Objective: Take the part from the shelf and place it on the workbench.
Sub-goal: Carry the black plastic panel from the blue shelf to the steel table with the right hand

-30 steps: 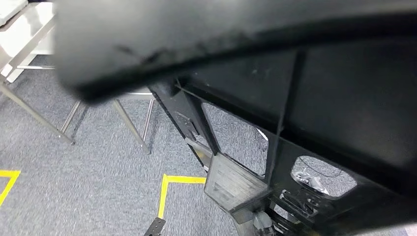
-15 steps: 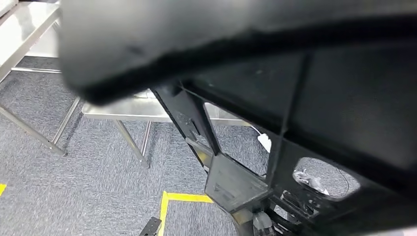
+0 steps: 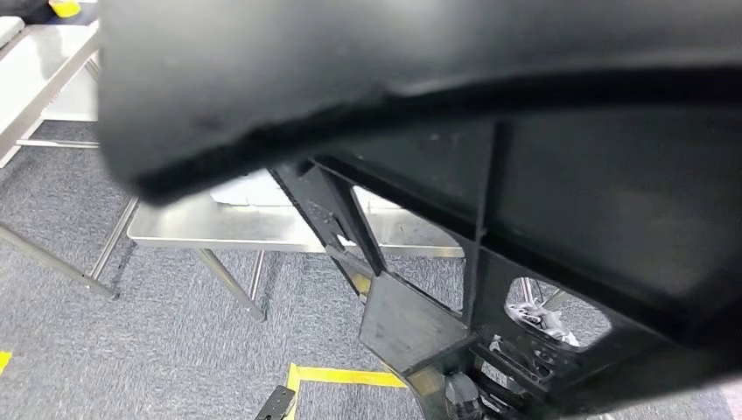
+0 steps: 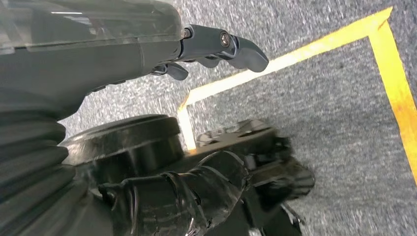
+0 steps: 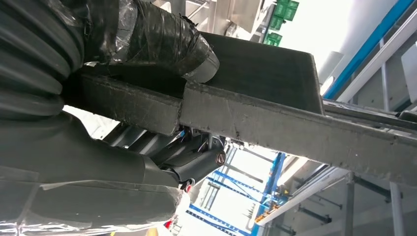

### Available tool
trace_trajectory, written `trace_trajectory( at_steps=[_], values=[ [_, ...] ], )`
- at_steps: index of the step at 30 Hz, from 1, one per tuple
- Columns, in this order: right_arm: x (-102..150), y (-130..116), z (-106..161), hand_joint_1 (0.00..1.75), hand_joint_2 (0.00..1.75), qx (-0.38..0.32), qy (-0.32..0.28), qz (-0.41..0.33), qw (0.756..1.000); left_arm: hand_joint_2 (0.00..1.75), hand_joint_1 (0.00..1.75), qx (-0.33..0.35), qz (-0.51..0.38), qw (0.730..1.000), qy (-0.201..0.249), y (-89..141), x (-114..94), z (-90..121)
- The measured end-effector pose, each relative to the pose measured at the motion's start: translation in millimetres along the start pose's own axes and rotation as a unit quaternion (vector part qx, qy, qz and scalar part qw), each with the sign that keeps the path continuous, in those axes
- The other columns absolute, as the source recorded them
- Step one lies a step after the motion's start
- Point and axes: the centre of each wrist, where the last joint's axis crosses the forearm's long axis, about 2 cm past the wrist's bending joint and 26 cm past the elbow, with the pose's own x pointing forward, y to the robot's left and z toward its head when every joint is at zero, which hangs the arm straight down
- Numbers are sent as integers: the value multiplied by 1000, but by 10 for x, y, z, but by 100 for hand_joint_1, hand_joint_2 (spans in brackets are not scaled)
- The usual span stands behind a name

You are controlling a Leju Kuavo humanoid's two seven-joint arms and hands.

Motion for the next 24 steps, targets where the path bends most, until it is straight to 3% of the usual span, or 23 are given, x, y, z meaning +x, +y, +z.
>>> trace_trajectory(
  at_steps=[24],
  values=[
    [-22,4,1,175,175,1,4,0,1000,175,0,-6,4,1000,4,7,0,-6]
  ],
)
